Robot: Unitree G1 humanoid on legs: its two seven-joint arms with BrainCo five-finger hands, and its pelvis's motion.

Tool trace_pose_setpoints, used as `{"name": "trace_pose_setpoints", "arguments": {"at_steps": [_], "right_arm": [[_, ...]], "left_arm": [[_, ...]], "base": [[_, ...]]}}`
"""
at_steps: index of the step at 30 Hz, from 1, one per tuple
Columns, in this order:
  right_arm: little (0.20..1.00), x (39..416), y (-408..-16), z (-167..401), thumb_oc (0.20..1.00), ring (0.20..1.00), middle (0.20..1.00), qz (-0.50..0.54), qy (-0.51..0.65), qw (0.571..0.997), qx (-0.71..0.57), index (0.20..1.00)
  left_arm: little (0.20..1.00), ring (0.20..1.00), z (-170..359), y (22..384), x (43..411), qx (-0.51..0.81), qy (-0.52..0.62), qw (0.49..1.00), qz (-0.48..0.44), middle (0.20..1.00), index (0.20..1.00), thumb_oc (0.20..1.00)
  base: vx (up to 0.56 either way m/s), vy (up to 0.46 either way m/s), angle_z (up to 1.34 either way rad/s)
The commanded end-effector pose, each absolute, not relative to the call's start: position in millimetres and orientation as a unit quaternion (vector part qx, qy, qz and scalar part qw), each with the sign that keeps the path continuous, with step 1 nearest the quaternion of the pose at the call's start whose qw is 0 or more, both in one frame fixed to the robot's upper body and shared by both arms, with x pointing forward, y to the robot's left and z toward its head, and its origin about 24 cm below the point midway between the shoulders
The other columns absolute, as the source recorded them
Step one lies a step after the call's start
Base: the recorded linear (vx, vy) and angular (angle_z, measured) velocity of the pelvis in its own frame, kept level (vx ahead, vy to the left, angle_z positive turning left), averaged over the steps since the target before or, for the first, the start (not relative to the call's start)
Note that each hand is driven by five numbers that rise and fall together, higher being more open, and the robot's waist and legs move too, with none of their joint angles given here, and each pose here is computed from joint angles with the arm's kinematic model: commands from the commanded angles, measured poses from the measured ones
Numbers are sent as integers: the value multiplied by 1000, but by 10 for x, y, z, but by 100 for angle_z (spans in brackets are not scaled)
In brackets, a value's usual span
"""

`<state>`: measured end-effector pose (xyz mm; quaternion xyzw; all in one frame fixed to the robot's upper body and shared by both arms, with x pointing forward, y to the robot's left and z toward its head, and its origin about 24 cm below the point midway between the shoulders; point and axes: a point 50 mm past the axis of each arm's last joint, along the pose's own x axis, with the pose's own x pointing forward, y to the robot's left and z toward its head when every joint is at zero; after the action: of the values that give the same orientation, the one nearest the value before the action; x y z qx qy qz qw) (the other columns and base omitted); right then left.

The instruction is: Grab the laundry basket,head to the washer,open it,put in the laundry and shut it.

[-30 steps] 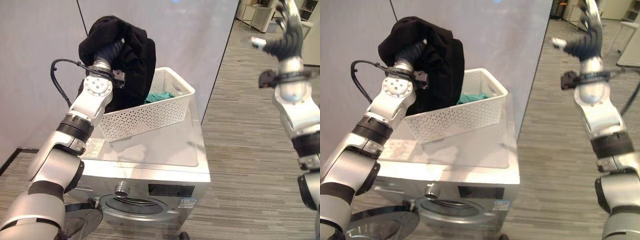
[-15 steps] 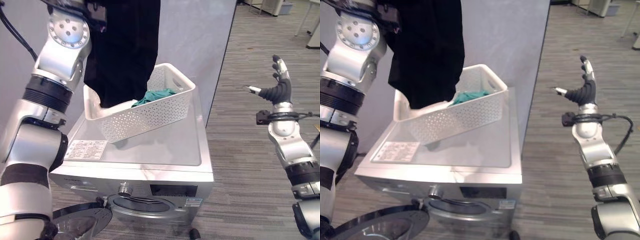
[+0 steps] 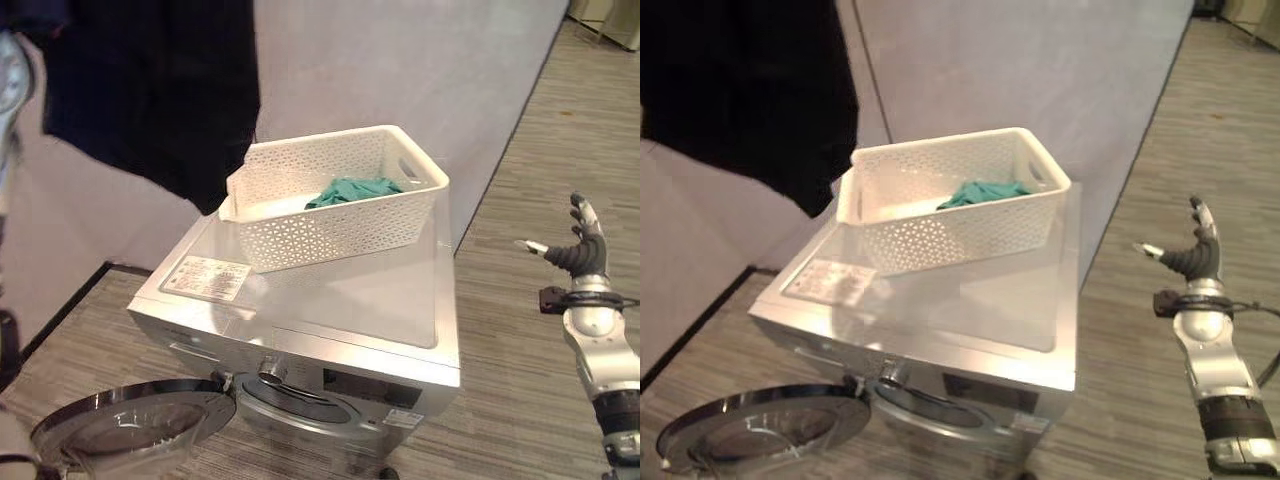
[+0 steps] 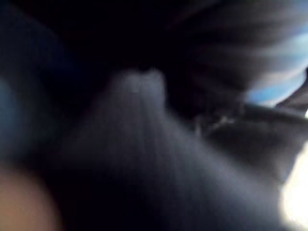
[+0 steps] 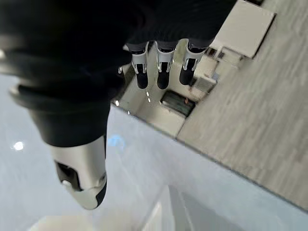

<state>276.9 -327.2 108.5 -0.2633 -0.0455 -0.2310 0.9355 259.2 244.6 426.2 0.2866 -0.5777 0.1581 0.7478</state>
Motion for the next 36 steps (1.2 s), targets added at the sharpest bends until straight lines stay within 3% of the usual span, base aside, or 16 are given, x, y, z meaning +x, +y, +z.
{"name": "trace_pose_setpoints", "arguments": {"at_steps": [1, 6, 12, 20, 21, 27, 36], "right_arm": [[1000, 2714, -3423, 1236, 1000, 1000, 1000, -266, -73, 922, -270, 1000], [1000, 2259, -3820, 722, 1000, 1000, 1000, -350, 46, 896, -270, 1000], [1000, 1895, -4020, 235, 1000, 1000, 1000, -397, 163, 872, -234, 1000], [1000, 1673, -3975, -198, 1000, 1000, 1000, -393, 255, 865, -179, 1000], [1000, 1602, -3927, -320, 1000, 1000, 1000, -398, 274, 862, -153, 1000], [1000, 1582, -3754, -538, 1000, 1000, 1000, -383, 310, 861, -123, 1000], [1000, 1755, -3452, -759, 1000, 1000, 1000, -343, 347, 869, -81, 1000]], "left_arm": [[200, 200, 4453, 2688, 2309, 272, -620, 703, 219, 200, 200, 200], [200, 200, 4152, 3000, 1789, 311, -639, 643, 287, 200, 200, 200], [200, 200, 3805, 3183, 1599, 341, -605, 643, 322, 200, 200, 200], [200, 200, 3072, 3291, 1725, 313, -505, 749, 295, 200, 200, 200], [200, 200, 2762, 3238, 1871, 275, -461, 802, 261, 200, 200, 200], [200, 200, 2368, 3004, 2111, 203, -413, 866, 193, 200, 200, 200], [200, 200, 2364, 2909, 2181, 195, -411, 872, 179, 200, 200, 200]], "base": [[-72, 46, 21], [-67, 79, 2], [-66, 96, -8], [-53, 119, 2], [-87, 197, 7], [-119, 166, 16], [-215, 94, -53]]}}
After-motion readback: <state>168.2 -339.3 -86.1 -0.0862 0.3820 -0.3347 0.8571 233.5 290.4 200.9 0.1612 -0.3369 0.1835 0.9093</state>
